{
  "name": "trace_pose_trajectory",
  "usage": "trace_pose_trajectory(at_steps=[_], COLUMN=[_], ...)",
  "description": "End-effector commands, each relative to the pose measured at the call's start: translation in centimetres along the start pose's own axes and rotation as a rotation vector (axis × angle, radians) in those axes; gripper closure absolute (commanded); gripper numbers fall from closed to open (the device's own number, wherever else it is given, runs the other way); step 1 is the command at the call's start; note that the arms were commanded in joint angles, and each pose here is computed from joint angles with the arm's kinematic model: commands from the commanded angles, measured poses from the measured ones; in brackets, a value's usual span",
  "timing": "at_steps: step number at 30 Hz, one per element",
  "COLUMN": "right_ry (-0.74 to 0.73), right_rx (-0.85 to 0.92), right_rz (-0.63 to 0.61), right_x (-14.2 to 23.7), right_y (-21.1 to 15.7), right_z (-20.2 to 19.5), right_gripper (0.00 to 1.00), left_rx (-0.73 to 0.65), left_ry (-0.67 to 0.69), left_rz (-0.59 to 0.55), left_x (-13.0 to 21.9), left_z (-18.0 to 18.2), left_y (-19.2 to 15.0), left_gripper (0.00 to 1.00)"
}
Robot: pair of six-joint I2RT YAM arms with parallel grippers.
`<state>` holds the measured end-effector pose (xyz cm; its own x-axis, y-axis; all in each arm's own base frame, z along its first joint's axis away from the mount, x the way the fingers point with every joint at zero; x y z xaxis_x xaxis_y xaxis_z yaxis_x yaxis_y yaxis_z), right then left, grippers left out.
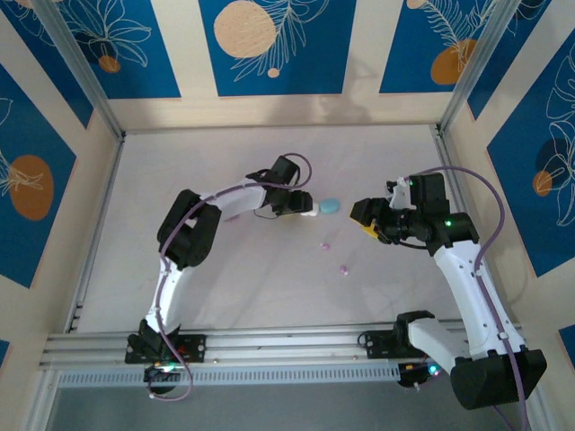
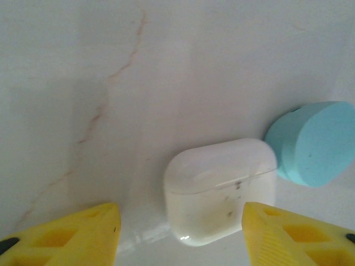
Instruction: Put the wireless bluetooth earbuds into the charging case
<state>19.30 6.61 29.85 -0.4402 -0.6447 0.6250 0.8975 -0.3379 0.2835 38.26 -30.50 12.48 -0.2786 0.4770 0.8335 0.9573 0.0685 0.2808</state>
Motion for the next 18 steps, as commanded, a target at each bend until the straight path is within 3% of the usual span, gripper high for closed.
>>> trace_pose_trajectory(at_steps=[1,7,14,18], right_ry=[0.011,0.032,0.054,0.054], right_rx=[-0.013,-0.011,-0.017,-0.023], right_rz=[0.015,0.019,0.053,0.072], right_x=[-0.2,-0.6,-1.5,-2.1], right_y=[-0.2,0.2,0.8,1.0], right_z=[-0.3,-0.2,-0.1,-0.1], right_gripper=[0.41,0.41,0.40,0.40], left_rx=[-0.098,-0.180,-0.109,-0.031], left_ry=[0.072,0.196,0.353,0.402], left_rz=[-0.083,-0.134,-0.128,-0.117], left_x=[4.7,9.0,12.5,13.1], left_z=[-0.6,2.5,9.6,12.1], left_y=[1.2,1.0,0.6,0.3], left_gripper=[0.39,0.36,0.32,0.14])
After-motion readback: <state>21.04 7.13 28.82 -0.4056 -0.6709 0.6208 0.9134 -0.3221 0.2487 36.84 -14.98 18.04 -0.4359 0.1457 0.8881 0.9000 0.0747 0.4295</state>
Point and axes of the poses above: each hand's point on the last joint's axis, 136 mm out from that joint toward the fingers, its own x axis back along the fingers, its own z axis along the line the jaws close on, y = z × x, the point moved 10 cm from there along x, back along the fingers, and after that the axes turned 6 degrees about x, right-handed, at the moved point
